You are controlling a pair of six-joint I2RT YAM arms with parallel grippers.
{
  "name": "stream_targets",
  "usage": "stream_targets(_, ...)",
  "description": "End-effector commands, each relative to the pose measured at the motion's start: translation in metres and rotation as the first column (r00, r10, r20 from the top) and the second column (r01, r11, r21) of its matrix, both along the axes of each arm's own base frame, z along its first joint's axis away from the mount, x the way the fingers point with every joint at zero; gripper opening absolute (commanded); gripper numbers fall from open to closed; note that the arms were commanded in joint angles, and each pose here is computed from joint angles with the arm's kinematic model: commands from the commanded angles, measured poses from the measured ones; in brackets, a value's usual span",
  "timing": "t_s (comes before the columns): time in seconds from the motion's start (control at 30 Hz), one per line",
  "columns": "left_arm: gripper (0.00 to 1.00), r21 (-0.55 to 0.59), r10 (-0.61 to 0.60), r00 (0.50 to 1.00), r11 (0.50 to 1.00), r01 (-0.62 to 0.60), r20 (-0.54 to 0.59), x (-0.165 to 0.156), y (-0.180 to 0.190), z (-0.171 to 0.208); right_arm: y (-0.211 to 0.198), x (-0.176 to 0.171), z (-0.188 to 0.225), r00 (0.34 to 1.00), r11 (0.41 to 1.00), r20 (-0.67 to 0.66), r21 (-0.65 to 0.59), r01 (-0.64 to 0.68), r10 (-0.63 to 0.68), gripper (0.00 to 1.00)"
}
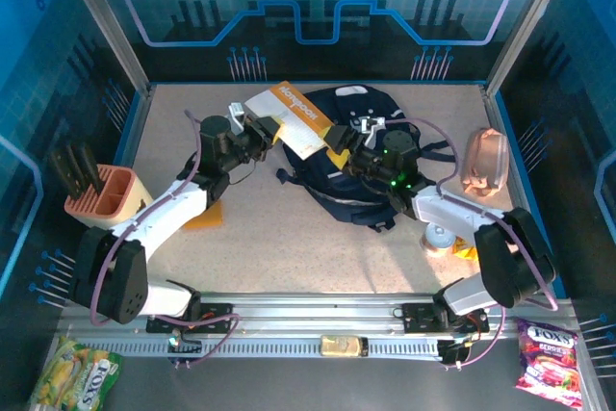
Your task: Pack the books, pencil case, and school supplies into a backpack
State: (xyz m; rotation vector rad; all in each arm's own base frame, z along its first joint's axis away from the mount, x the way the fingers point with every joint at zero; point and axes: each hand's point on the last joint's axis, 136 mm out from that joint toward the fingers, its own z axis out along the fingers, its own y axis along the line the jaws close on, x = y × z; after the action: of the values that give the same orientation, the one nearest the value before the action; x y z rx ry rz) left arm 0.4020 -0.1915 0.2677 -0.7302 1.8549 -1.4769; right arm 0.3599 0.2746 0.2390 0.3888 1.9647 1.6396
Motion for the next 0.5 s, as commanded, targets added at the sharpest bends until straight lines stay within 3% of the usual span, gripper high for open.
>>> stream_targets(0.0, 0.00, -0.056, -0.009, 0.998, 0.998, 0.012, 0.061, 0.003, -0.007, 0.024, 0.014, 0.004, 0.025, 0.998, 0.995, 0.047, 0.089, -0.036, 0.032, 0.86)
stream_targets(0.47, 0.00, -0.042, -0.007, 0.999, 0.999, 0.008, 0.041, 0.000, -0.006, 0.015, 0.022, 0.013, 0.036, 0.997, 0.988, 0.071, 0.152, -0.026, 0.015, 0.61)
